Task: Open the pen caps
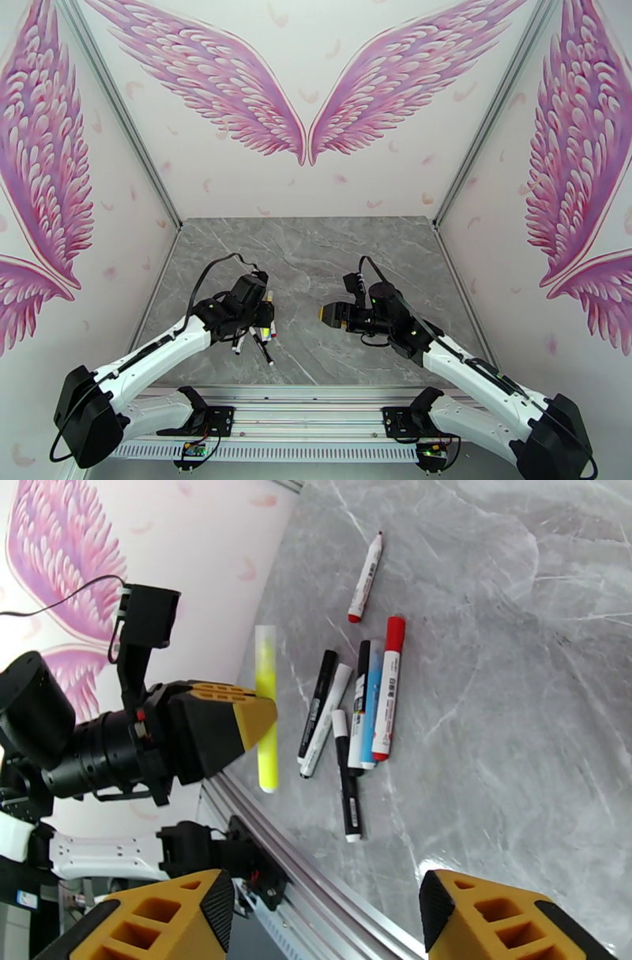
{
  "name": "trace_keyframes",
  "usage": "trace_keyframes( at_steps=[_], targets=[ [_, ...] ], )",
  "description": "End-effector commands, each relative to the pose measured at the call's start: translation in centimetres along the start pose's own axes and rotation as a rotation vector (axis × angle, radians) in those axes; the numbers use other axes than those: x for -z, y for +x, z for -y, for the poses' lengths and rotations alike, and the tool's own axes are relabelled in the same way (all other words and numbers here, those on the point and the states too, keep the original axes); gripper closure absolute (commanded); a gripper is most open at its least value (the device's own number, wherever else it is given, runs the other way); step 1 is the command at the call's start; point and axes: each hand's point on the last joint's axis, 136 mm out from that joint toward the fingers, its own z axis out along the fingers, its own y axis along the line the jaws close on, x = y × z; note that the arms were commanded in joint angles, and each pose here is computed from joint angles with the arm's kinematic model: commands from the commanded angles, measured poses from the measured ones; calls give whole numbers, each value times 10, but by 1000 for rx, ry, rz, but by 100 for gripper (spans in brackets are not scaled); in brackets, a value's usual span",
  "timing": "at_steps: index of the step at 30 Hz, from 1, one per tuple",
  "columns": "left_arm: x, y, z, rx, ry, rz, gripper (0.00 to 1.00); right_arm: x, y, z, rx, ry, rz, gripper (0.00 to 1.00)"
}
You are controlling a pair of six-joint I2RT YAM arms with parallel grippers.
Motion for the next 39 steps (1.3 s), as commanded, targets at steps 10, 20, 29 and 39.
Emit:
trace_keyframes(
  at_steps=[10,20,29,39],
  targets=[
    [7,-12,107,-264,448,36,87,-13,-33,-30,-16,-100,64,44],
    [15,-8,127,-308,542,42,88,-13,-47,-22,-30,-30,120,44],
    [14,-5,139,-321,573,38,88,-18,-45,-23,-24,-46,98,49],
    [9,-5,142,-325,561,35,89,-21,-35,-19,-22,-44,57,61]
  ],
)
